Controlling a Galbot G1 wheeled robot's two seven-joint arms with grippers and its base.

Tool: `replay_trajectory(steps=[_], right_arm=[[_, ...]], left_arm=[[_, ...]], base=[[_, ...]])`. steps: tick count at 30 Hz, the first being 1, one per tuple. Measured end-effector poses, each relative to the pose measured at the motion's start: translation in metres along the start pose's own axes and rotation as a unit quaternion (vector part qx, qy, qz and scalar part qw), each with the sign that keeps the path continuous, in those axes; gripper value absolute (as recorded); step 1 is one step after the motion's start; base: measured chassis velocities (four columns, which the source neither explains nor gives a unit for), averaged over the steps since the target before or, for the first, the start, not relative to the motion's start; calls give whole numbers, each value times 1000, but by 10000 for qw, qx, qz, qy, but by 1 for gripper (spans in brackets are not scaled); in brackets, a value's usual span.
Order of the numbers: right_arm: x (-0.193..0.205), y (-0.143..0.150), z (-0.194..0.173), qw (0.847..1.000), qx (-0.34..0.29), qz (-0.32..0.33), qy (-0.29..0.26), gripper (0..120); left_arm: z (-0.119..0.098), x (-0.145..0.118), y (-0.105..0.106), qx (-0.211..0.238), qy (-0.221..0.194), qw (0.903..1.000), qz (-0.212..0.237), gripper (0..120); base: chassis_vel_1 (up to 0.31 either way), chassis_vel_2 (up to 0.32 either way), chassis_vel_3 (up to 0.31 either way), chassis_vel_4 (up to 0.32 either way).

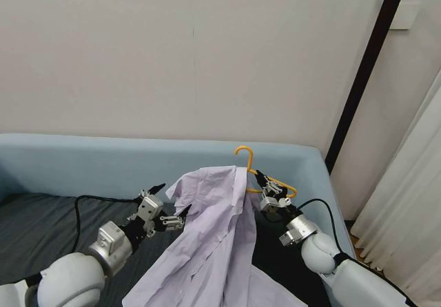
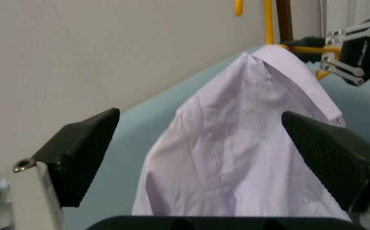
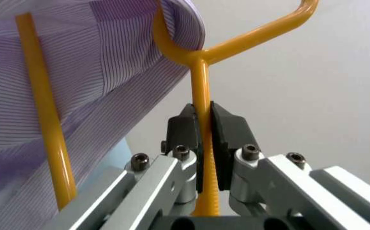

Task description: Pick up the clothes from the sofa and hang them on the clothes hanger.

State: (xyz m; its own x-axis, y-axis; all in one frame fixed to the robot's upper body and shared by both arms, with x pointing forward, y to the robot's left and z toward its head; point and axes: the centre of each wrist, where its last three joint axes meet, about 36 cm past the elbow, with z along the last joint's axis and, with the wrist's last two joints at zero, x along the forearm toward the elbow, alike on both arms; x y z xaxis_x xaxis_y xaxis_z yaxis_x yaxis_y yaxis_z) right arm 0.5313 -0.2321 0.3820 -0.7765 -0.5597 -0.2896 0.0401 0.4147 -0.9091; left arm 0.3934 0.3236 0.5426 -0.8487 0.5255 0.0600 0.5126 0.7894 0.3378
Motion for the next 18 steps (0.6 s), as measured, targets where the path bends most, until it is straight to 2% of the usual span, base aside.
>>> replay_trajectory(steps=[3, 4, 5, 8, 12, 13, 16, 17, 18], right_arm=[[-22, 7, -5, 9995, 65, -62, -318, 4], [-26, 5, -8, 9993, 64, -38, -376, 4], [-24, 4, -7, 9993, 76, -28, -360, 4], [-20, 3, -5, 9994, 88, -39, -328, 4], [-15, 2, -5, 9993, 130, -47, -353, 4], [-15, 2, -5, 9993, 130, -47, -353, 4], [-12, 0, -5, 9992, 184, -39, -365, 4], [-12, -1, -4, 9991, 204, -36, -364, 4], [-12, -1, -4, 9991, 204, -36, -364, 4]], left_arm=[[7, -5, 49, -202, -156, 9996, 93, 100], [12, -14, 83, -154, -242, 9994, 191, 100], [19, -20, 92, -98, -247, 9992, 295, 100], [27, -33, 97, -2, -255, 9982, 551, 100], [18, -81, 111, 44, -513, 9918, 1173, 100], [18, -81, 111, 44, -513, 9918, 1173, 100], [8, -113, 115, 39, -525, 9831, 1751, 100], [2, -123, 121, -4, -517, 9776, 2038, 100], [2, -123, 121, -4, -517, 9776, 2038, 100]], base=[[0, 0, 0, 0], [0, 0, 0, 0], [0, 0, 0, 0], [0, 0, 0, 0], [0, 0, 0, 0], [0, 0, 0, 0], [0, 0, 0, 0], [0, 0, 0, 0], [0, 0, 0, 0]])
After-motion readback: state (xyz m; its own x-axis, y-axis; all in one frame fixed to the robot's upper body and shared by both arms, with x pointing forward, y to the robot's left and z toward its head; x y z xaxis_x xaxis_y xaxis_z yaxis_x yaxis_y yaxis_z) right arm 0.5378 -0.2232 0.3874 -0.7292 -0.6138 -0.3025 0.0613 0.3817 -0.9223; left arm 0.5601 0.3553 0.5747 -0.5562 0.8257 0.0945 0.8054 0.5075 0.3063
